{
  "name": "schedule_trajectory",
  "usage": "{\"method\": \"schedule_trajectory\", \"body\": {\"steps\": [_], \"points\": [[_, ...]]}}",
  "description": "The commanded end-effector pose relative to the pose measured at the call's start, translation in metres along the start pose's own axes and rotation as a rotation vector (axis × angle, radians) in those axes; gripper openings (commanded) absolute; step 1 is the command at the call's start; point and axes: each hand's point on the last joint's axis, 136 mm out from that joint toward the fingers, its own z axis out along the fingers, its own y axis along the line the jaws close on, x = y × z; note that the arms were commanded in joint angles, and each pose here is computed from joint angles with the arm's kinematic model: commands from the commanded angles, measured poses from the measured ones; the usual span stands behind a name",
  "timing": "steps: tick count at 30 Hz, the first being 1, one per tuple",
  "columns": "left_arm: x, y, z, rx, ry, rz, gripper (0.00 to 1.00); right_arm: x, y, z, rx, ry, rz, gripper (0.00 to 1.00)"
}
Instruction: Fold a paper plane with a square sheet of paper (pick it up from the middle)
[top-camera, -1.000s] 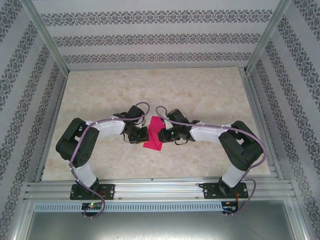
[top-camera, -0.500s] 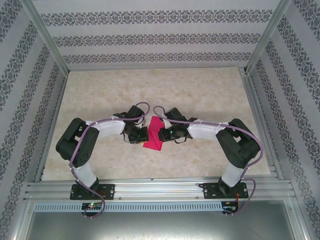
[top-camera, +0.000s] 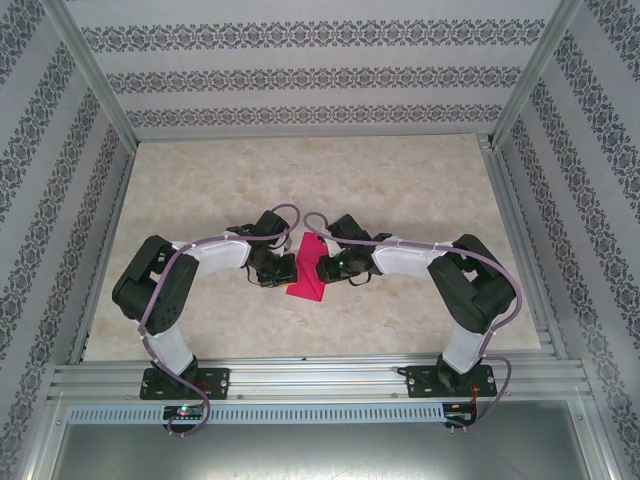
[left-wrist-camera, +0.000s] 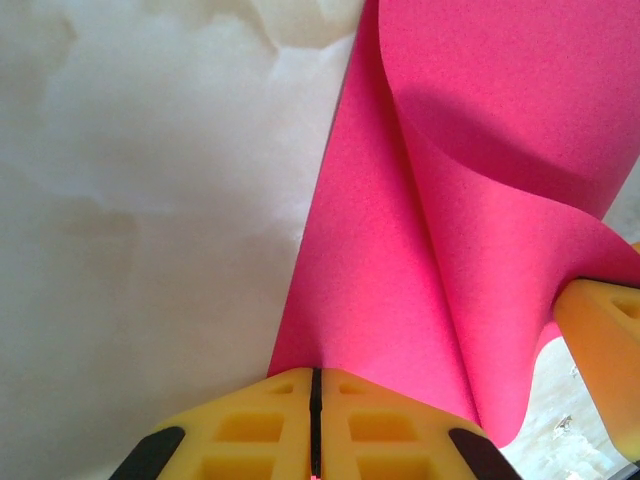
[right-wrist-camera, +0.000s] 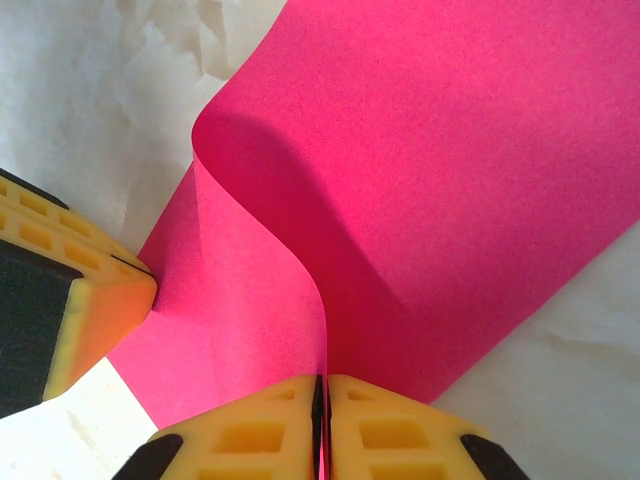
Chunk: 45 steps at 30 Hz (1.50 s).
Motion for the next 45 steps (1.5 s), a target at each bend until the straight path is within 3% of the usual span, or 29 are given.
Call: {"method": "schedule_trajectory", "body": {"steps": [1,45], "points": [[0.009,0.015,0.01,-0.074,0.035,0.016,0.11,-0.005,-0.007,0.003,0.03,0.006,-0.004,0.13],[0.006,0.01,0.008,-0.058,0.031,0.027,0.11,0.004,-0.021,0.009,0.082,0.029,0.023,0.12]]}}
